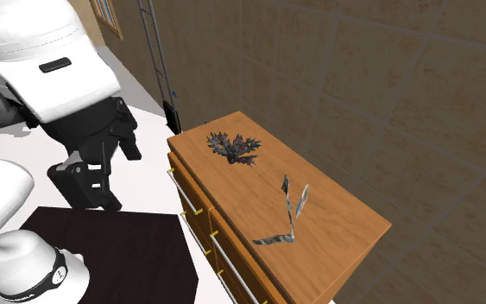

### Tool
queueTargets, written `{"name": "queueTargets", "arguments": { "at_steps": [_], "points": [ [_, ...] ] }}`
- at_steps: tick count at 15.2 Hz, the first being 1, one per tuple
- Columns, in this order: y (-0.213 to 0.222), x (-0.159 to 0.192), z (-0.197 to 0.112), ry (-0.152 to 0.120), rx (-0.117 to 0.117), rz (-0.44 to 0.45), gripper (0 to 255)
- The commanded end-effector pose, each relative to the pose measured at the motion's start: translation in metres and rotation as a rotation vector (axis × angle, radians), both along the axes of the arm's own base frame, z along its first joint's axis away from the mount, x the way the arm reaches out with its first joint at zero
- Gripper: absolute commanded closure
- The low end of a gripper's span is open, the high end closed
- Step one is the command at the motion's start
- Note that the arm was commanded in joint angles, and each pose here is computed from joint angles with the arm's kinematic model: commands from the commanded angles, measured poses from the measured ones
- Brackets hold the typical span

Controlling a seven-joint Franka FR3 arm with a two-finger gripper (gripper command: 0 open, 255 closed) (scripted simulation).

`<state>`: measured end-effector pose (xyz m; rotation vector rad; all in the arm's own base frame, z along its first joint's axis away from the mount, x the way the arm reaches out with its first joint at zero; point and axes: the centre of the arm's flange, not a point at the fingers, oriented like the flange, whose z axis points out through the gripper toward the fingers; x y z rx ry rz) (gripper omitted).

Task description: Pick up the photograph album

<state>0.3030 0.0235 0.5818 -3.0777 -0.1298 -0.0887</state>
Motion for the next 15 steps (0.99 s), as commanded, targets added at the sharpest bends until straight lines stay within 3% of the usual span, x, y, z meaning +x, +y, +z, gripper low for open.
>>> {"name": "queueTargets", "arguments": {
  "at_steps": [1, 15],
  "points": [
    [0.0, 0.0, 0.0, 0.0, 0.0, 0.0, 0],
    [0.069, 0.147, -0.108, 0.052, -0.091, 0.316, 0]
  ]
}}
